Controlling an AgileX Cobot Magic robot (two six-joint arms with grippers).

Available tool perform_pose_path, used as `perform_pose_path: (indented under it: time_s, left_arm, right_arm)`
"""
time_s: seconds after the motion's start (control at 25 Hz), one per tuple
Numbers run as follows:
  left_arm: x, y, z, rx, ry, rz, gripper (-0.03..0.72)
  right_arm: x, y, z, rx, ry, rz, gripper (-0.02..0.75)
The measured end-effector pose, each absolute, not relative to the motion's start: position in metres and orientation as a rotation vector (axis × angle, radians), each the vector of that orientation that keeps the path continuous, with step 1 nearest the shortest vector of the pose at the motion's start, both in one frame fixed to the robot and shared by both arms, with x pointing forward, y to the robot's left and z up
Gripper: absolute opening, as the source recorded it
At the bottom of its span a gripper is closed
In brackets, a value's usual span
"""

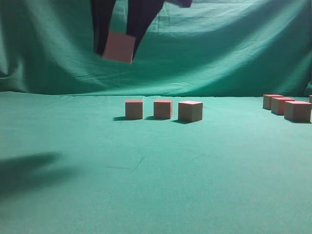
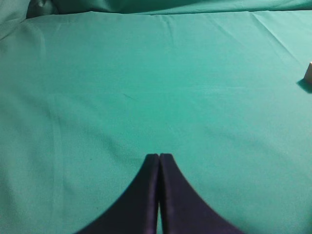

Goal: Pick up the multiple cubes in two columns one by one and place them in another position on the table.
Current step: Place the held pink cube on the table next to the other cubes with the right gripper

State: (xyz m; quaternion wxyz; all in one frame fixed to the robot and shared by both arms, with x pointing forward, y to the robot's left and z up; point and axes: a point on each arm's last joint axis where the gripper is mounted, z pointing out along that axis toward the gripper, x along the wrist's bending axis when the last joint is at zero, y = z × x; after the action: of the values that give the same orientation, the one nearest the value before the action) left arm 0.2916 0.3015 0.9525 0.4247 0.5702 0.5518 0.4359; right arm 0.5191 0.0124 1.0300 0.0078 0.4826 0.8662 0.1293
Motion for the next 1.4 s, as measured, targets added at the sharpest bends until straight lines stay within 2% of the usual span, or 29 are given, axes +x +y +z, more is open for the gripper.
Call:
perform_pose_path:
  time_s: [0.28, 0.68, 1.4]
  left_arm:
    - [0.292, 0.301, 0.953, 1.426, 1.38, 1.09, 0.0]
    - [0.292, 0.301, 0.953, 1.426, 1.38, 1.09, 0.0]
    - [0.292, 0.301, 0.953, 1.426, 1.38, 1.09, 0.0]
  right_arm:
    - [0.543, 0.042, 0.996, 1.552, 2.597, 0.395, 0.259]
    - [0.552, 0.05, 0.97, 1.853, 2.397, 0.432, 0.259]
    - [0.567, 0.041, 0.972, 1.816, 2.182, 0.435, 0.259]
